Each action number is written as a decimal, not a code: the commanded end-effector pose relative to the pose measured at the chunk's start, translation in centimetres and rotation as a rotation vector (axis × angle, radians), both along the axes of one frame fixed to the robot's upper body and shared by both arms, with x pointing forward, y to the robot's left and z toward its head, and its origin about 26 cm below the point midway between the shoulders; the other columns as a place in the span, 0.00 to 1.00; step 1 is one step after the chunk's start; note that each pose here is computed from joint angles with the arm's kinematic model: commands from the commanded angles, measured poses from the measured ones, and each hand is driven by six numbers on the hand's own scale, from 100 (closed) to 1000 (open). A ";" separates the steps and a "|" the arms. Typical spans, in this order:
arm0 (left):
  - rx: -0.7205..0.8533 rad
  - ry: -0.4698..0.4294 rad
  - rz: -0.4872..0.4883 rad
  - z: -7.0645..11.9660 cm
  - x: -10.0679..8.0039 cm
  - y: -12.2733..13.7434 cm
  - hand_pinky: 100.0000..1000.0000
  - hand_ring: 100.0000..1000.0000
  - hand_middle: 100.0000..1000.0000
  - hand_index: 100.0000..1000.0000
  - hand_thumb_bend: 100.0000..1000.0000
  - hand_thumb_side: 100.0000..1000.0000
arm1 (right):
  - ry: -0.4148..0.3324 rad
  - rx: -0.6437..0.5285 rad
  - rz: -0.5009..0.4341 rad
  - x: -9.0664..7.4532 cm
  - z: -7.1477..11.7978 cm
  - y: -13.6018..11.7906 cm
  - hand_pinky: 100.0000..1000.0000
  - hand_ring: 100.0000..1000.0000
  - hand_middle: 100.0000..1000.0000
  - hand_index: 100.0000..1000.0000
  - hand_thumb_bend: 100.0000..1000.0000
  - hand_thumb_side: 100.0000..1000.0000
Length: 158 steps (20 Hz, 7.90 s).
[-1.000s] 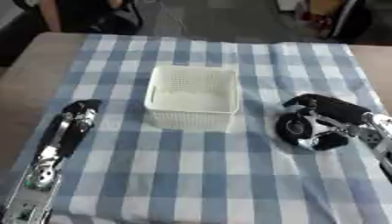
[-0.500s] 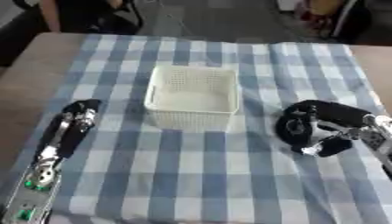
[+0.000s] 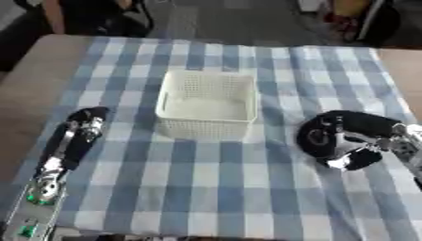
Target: Pick up objects on the table and place them in the box.
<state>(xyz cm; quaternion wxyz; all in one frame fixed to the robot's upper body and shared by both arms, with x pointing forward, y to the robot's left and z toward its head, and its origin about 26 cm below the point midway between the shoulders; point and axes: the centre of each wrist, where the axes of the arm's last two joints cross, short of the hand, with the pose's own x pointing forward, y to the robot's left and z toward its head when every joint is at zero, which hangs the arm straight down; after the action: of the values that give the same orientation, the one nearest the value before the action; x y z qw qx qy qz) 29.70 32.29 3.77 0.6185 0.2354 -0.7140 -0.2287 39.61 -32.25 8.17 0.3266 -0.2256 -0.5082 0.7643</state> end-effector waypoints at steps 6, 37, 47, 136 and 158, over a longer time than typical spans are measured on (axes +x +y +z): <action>0.026 -0.018 -0.007 0.7 0.2 0.3 0.59 0.76 0.77 0.80 0.20 1.00 | -0.025 -0.037 -0.007 0.9 1.0 -0.2 1.00 0.98 0.92 0.68 0.25 0.57; 0.025 -0.016 -0.009 0.7 0.2 0.2 0.59 0.76 0.77 0.80 0.19 1.00 | -0.235 -0.018 0.037 1.4 1.2 -1.2 0.61 0.51 0.48 0.51 0.00 0.72; 0.023 -0.013 -0.002 0.5 0.2 0.3 0.59 0.75 0.77 0.80 0.17 1.00 | -0.355 0.161 -0.042 0.9 4.4 -2.0 0.62 0.50 0.49 0.48 0.00 0.73; -0.026 0.007 -0.109 0.0 1.0 -2.5 0.60 0.76 0.77 0.80 0.15 1.00 | -0.433 0.468 0.211 6.6 8.0 18.2 0.74 0.64 0.69 0.66 0.00 0.68; -0.025 0.009 -0.111 -0.1 1.0 -2.4 0.60 0.76 0.77 0.80 0.14 1.00 | -0.426 0.433 0.177 6.7 8.1 17.8 0.78 0.66 0.70 0.68 0.00 0.75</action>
<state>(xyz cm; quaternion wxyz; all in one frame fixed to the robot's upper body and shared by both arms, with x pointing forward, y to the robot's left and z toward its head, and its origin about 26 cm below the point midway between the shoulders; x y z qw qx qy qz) 30.42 29.73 2.96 0.6199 0.1832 -0.7203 -0.2516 46.12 -14.09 15.08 0.1943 -0.2490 -0.7326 0.6030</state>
